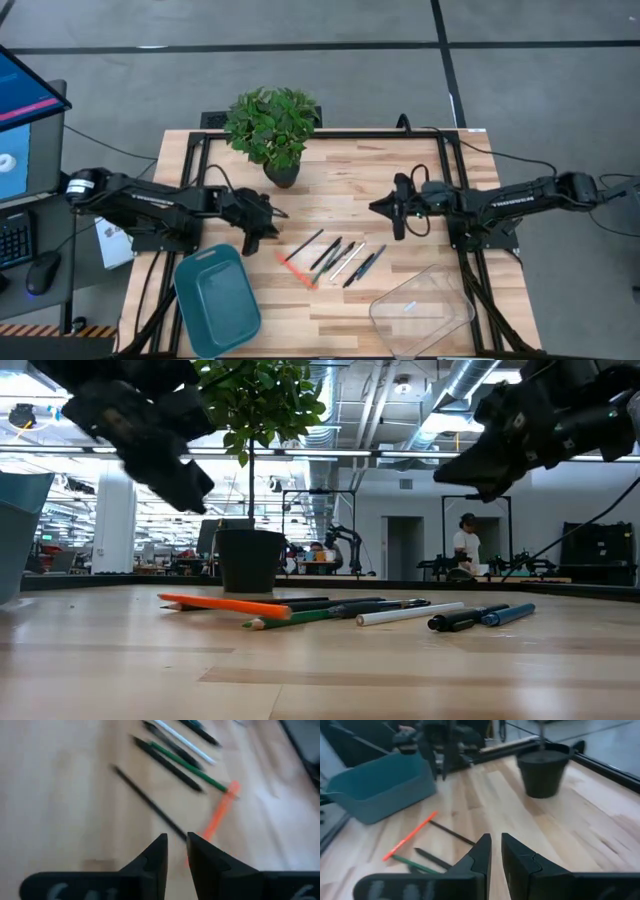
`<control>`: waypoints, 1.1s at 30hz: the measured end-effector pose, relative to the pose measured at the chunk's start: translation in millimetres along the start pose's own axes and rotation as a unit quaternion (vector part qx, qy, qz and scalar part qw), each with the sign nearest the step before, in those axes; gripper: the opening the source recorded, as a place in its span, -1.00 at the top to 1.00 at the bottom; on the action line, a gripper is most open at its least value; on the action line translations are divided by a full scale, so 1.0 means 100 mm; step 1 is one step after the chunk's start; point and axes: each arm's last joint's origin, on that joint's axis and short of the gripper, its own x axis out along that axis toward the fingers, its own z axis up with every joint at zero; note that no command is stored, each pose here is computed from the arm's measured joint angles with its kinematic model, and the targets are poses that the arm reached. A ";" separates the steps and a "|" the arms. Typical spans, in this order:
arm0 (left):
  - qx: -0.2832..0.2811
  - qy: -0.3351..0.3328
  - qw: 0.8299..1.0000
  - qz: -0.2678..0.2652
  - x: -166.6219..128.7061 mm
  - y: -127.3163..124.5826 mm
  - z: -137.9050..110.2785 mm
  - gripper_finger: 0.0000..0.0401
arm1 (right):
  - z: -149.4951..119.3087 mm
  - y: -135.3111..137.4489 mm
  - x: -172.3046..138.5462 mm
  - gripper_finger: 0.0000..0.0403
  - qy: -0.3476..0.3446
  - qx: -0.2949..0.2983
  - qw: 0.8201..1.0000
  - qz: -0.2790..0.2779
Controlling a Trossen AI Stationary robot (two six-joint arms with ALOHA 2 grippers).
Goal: Sort pens & pencils
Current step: Put the black pencil into the blue bin
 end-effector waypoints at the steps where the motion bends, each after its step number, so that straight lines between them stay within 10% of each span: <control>1: 0.006 0.008 1.000 -0.021 0.02 -0.03 -0.01 0.67 | 0.00 0.02 0.00 0.67 -0.003 -0.002 1.000 0.007; 19: 0.063 0.064 0.991 -0.098 0.12 -0.38 -0.14 0.67 | -0.01 0.08 0.13 0.67 -0.024 -0.015 0.999 0.020; 33: 0.005 -0.015 1.000 0.025 0.15 -0.33 -0.01 0.67 | -0.18 -0.03 0.70 0.67 -0.025 -0.038 0.999 -0.011</control>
